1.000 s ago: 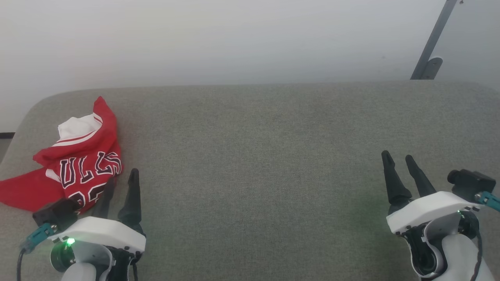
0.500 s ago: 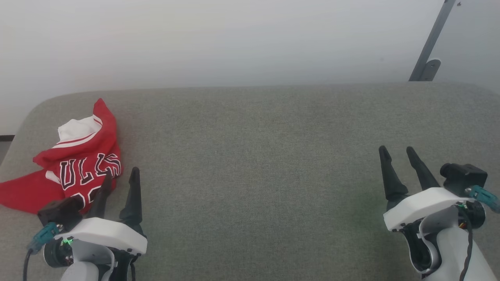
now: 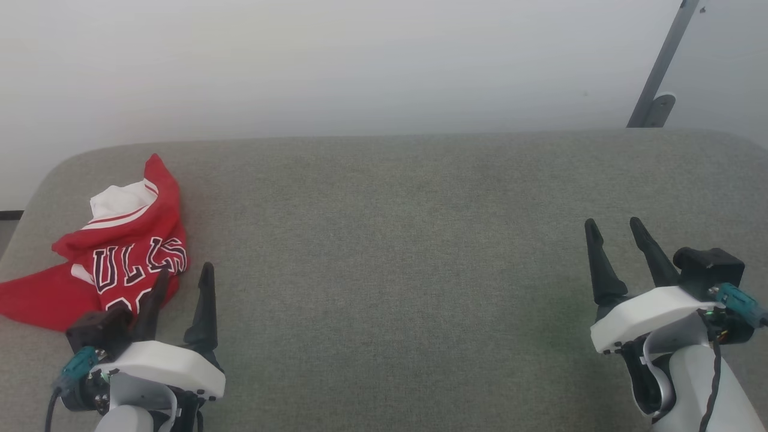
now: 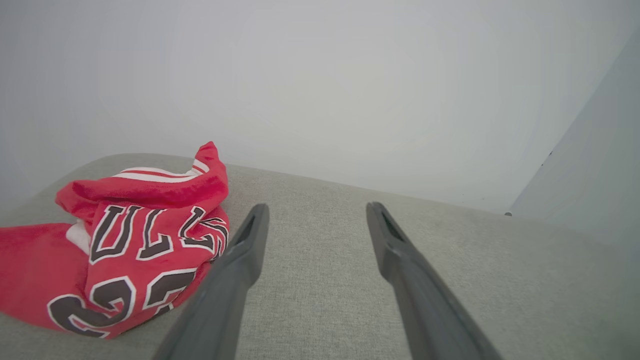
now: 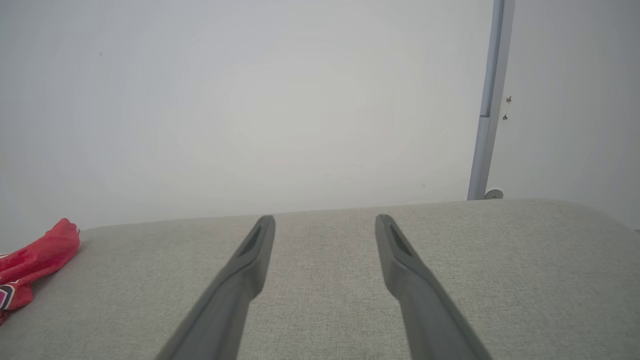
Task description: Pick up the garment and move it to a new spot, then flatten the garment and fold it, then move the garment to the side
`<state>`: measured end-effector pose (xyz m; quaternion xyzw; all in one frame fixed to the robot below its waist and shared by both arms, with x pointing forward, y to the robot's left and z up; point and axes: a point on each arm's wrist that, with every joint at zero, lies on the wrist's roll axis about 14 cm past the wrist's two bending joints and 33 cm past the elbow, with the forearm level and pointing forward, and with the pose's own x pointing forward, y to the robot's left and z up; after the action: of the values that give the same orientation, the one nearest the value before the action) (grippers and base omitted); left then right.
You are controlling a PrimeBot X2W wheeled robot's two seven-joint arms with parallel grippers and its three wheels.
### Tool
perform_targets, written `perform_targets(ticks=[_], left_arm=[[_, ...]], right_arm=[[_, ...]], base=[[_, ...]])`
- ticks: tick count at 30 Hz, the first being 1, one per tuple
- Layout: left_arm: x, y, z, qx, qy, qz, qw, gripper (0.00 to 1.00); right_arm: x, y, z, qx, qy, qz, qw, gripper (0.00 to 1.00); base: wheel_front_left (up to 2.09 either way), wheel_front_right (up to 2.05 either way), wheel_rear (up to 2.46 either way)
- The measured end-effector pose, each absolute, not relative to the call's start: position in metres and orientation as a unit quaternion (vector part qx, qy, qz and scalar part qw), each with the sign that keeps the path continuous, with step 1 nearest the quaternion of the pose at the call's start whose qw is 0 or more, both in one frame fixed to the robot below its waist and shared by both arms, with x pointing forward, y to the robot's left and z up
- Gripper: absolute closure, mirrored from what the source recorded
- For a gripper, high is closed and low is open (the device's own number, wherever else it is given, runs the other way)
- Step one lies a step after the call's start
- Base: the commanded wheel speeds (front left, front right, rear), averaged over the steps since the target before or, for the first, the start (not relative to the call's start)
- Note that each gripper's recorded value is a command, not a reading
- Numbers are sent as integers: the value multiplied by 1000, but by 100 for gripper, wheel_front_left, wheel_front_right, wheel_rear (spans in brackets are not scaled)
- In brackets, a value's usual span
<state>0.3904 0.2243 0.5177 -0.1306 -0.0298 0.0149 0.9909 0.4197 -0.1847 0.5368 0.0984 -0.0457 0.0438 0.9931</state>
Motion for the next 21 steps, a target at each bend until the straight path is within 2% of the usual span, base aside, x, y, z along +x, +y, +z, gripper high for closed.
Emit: perform_targets(ticks=[21], left_arm=[[385, 228, 505, -72, -20, 7, 997, 0]], right_arm=[[422, -186, 537, 63, -57, 39, 996, 0]], base=[[0, 0, 0]])
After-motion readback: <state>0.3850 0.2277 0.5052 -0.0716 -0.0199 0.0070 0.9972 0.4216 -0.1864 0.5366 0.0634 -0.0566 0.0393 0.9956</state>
